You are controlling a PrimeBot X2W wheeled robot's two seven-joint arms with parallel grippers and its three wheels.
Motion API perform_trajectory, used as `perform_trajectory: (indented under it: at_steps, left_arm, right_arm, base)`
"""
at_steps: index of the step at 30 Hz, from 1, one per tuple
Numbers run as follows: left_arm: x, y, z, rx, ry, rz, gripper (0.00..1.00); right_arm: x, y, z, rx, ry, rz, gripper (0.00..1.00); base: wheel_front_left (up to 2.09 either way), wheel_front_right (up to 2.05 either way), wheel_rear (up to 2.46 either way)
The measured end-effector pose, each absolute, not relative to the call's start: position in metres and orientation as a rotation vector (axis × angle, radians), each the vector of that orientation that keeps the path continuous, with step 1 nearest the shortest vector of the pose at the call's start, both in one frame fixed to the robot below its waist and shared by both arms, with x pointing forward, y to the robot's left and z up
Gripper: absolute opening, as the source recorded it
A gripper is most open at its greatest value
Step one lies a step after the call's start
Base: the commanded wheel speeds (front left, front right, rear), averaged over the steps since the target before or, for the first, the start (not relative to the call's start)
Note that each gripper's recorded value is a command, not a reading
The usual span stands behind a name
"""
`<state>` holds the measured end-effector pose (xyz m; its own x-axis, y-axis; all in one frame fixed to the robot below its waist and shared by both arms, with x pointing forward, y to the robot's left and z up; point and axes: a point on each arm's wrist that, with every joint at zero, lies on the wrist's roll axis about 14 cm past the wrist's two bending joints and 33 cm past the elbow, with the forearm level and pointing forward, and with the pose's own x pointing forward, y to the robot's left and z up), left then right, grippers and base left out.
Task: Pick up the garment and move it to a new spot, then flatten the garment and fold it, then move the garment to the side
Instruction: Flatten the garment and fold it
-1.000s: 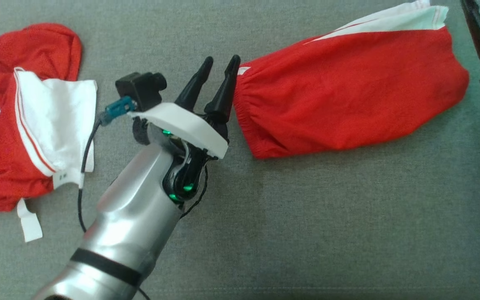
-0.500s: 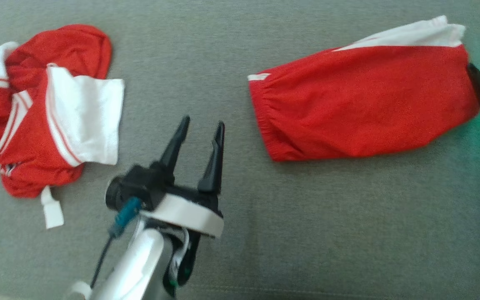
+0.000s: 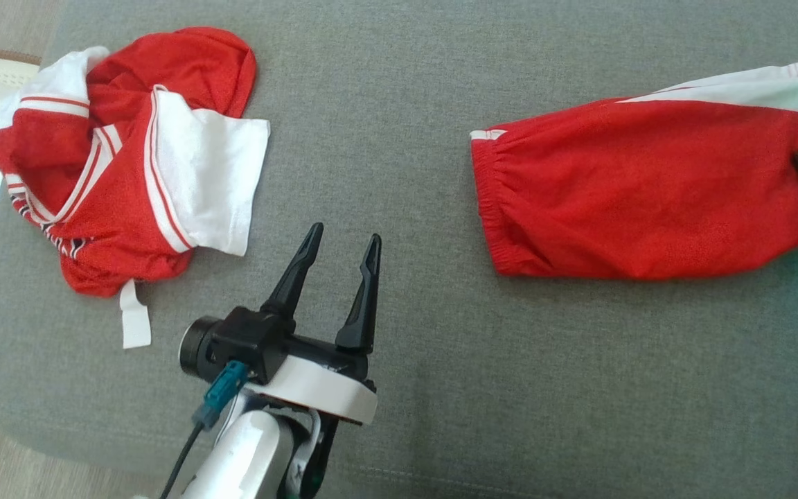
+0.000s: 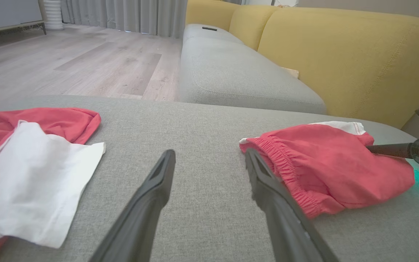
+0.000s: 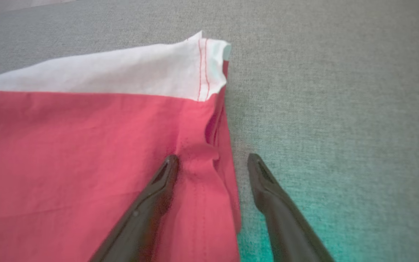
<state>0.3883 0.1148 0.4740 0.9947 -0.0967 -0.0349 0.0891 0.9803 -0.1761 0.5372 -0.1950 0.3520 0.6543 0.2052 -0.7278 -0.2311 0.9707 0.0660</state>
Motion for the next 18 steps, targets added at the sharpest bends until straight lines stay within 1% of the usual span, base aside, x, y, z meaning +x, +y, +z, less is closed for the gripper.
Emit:
perform_trajectory:
  at_steps: [1, 2, 7, 11, 16, 17, 18]
  left_arm:
    - [0.388, 0.115, 0.475, -0.173, 0.040, -0.094, 1.00]
    - [0.388, 0.115, 0.476, -0.173, 0.038, -0.094, 1.00]
    - [0.390, 0.112, 0.479, -0.176, 0.028, -0.097, 1.00]
    - [0.393, 0.107, 0.484, -0.175, 0.011, -0.115, 1.00]
    - [0.389, 0.096, 0.485, -0.190, 0.011, -0.146, 1.00]
    - [0.387, 0.090, 0.485, -0.196, 0.012, -0.163, 1.00]
    - [0.386, 0.087, 0.486, -0.198, 0.009, -0.172, 1.00]
  right_arm:
    - [0.536, -0.195, 0.352, -0.029, 0.827, 0.247, 0.13]
    - [0.536, -0.194, 0.352, -0.026, 0.830, 0.247, 0.00]
    - [0.531, -0.195, 0.356, -0.032, 0.826, 0.248, 0.00]
    - [0.523, -0.211, 0.361, -0.049, 0.812, 0.208, 0.00]
    - [0.507, -0.252, 0.375, -0.096, 0.800, 0.126, 0.00]
    - [0.501, -0.275, 0.384, -0.129, 0.793, 0.083, 0.00]
    - [0.498, -0.285, 0.389, -0.129, 0.785, 0.061, 0.00]
  base:
    - [0.00, 0.00, 0.00]
    - [0.00, 0.00, 0.00]
    - [0.00, 0.00, 0.00]
    - [0.00, 0.00, 0.00]
    - [0.00, 0.00, 0.00]
    - [0.00, 0.00, 0.00]
    - [0.00, 0.00, 0.00]
